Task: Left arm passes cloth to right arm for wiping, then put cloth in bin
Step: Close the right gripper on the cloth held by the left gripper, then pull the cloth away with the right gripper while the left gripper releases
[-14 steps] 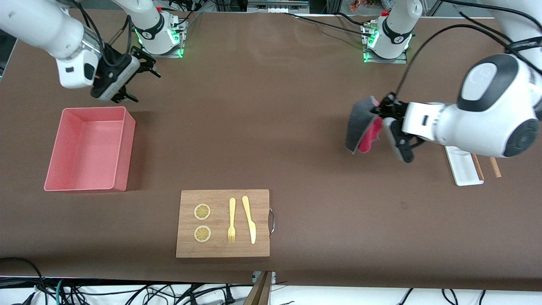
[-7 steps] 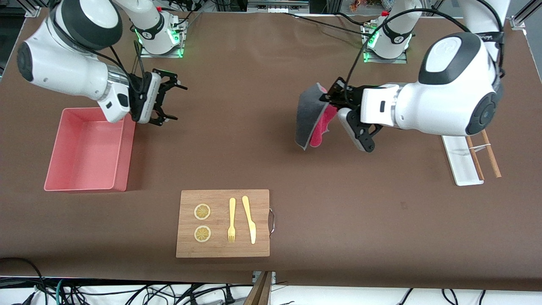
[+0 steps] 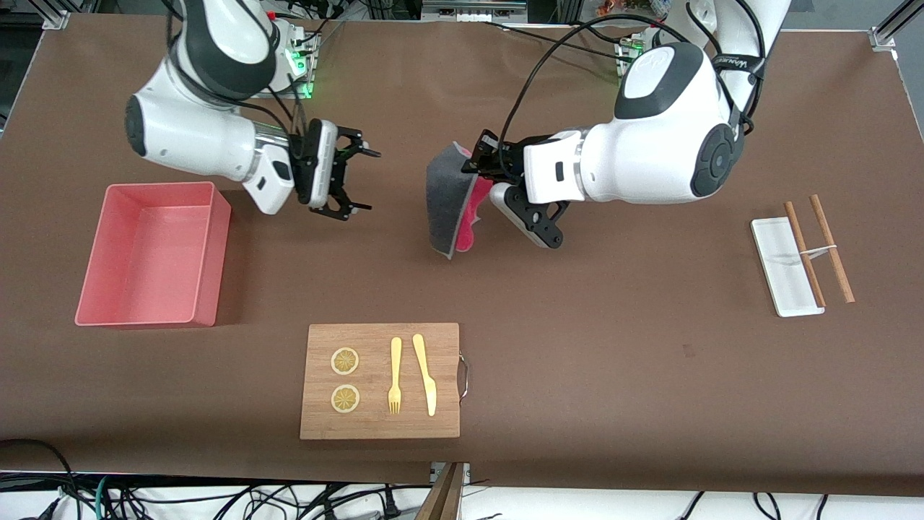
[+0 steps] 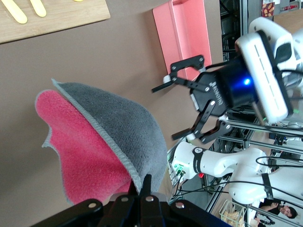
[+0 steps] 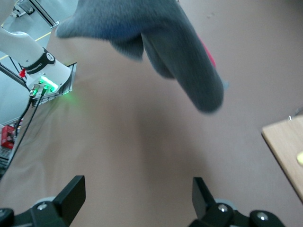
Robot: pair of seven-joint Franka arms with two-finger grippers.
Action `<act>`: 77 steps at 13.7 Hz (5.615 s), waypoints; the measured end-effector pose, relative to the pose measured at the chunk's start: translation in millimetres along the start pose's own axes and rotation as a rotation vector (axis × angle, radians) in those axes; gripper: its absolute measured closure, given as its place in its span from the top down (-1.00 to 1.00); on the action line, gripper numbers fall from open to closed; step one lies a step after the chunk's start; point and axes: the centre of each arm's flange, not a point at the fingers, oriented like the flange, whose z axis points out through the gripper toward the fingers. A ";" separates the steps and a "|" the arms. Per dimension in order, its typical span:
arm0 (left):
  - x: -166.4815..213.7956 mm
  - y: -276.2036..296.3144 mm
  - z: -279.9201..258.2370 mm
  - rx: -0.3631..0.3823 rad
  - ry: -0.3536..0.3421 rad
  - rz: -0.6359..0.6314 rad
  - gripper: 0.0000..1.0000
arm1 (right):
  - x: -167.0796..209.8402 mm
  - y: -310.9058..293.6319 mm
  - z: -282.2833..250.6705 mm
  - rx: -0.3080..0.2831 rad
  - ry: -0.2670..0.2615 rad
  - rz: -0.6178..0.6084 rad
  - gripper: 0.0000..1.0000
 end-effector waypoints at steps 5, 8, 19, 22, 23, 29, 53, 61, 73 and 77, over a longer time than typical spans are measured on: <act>-0.1 6.1 -2.8 -0.003 0.006 -0.025 -0.96 | 27.2 -14.4 33.7 -0.069 0.028 -0.051 1.00; -0.2 6.6 -2.4 -0.003 0.006 -0.025 -0.96 | 33.1 -11.7 44.4 -0.060 0.033 -0.057 1.00; 0.6 4.2 -5.0 -0.002 0.010 -0.030 -0.96 | 78.0 -0.9 96.7 -0.095 0.083 -0.057 1.00; 0.6 4.1 -5.1 -0.002 0.010 -0.030 -0.96 | 79.5 6.2 103.3 -0.111 0.064 -0.056 1.00; 0.5 4.4 -4.7 -0.002 0.010 -0.030 -0.96 | 80.0 10.0 102.3 -0.127 0.063 -0.057 1.00; 1.0 3.0 -5.4 -0.002 0.011 -0.032 -0.96 | 73.3 34.8 87.8 -0.195 0.041 -0.023 1.00; 1.7 0.6 -8.1 -0.001 0.015 -0.035 -0.96 | 89.7 21.9 64.8 -0.147 0.019 0.110 -0.96; 0.2 4.7 -14.1 -0.001 0.024 -0.028 0.37 | 71.9 21.0 4.4 -0.106 -0.112 0.091 -0.96; -65.1 -120.4 -184.7 0.602 -0.087 -0.120 1.00 | -89.0 63.1 -143.6 -0.220 -0.416 0.439 -0.96; -81.5 -140.9 -218.5 0.751 -0.132 -0.087 1.00 | -114.0 55.7 -136.9 -0.362 -0.539 0.776 -0.96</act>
